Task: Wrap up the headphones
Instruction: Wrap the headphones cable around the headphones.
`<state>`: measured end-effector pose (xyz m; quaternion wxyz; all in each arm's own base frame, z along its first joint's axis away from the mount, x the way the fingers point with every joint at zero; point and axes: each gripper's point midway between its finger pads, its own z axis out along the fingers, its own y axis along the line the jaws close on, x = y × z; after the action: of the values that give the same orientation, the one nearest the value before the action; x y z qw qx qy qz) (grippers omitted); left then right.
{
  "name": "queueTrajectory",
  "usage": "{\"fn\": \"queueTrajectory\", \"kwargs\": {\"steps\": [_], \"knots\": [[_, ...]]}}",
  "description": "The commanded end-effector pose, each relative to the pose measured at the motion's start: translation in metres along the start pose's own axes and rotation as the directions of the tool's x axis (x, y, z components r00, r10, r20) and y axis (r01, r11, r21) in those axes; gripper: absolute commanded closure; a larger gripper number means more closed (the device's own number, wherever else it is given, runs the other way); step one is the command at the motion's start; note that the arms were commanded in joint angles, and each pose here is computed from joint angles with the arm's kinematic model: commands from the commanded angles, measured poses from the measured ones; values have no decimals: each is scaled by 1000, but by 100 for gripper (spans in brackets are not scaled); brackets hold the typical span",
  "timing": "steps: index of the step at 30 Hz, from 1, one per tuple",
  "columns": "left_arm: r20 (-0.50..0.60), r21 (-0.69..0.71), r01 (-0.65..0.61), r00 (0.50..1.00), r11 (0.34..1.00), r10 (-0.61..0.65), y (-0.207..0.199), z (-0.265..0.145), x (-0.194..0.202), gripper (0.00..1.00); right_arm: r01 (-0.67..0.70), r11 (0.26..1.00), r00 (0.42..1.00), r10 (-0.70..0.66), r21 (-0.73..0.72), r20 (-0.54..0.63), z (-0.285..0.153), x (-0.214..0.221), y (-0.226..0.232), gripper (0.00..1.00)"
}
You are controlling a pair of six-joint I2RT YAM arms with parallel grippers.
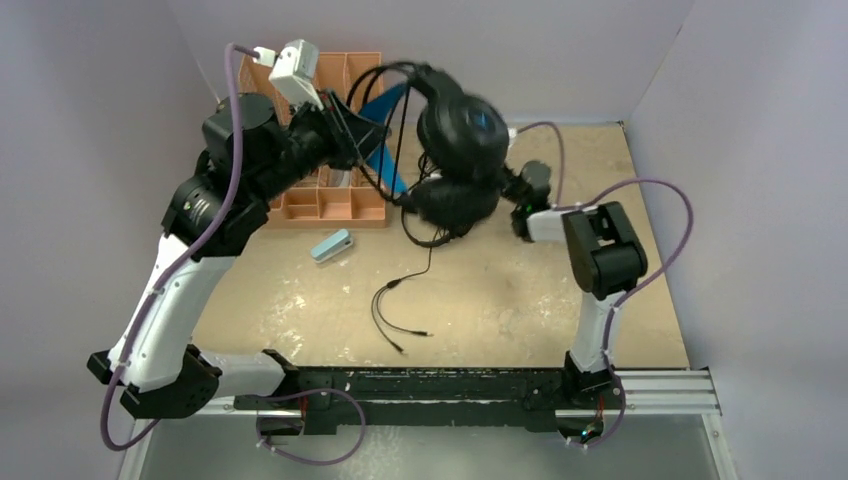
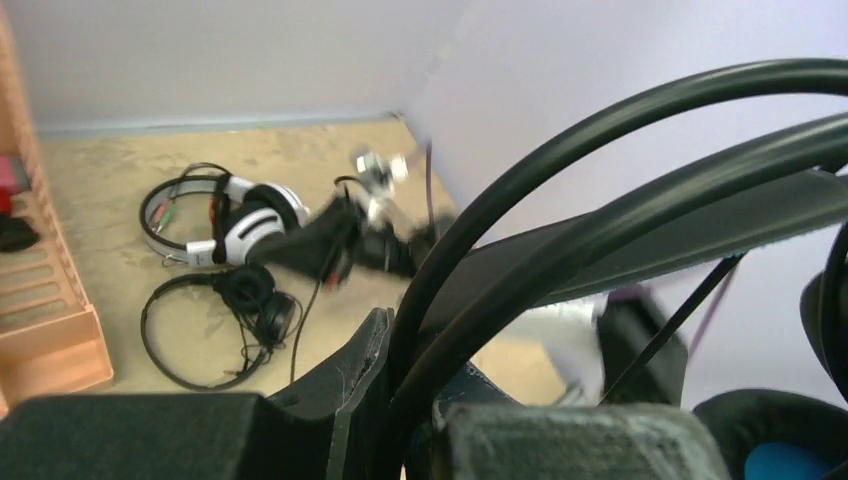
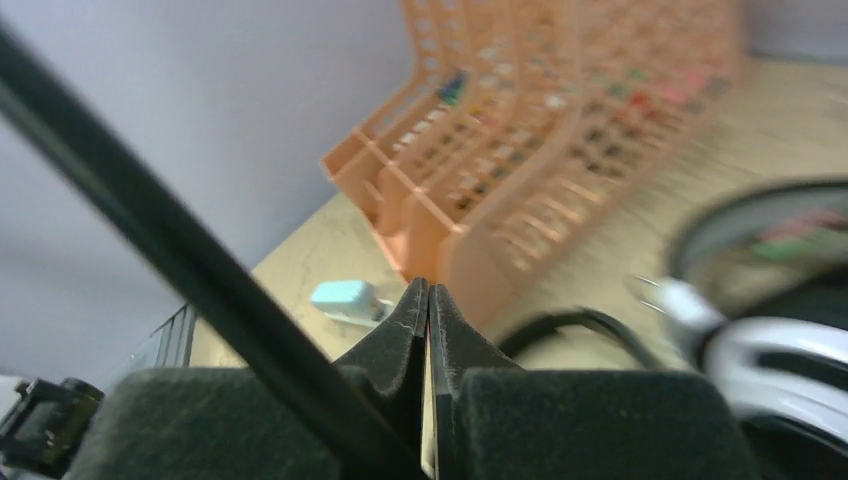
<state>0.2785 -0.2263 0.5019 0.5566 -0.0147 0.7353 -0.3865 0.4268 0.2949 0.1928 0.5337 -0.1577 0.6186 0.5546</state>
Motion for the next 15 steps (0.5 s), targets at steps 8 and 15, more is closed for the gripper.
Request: {"fn": "queueTrajectory", "kwargs": {"steps": [8,15], "knots": [[-438,-157,-551,783,819,443,136,-57,114,100,-53,843,992,104,535,-66,-130,-233,-91,100],[-579,-361,-714,676,600,456,212,-38,145,100,89,749,995,-37,656,-93,-151,-323,-55,100]]}}
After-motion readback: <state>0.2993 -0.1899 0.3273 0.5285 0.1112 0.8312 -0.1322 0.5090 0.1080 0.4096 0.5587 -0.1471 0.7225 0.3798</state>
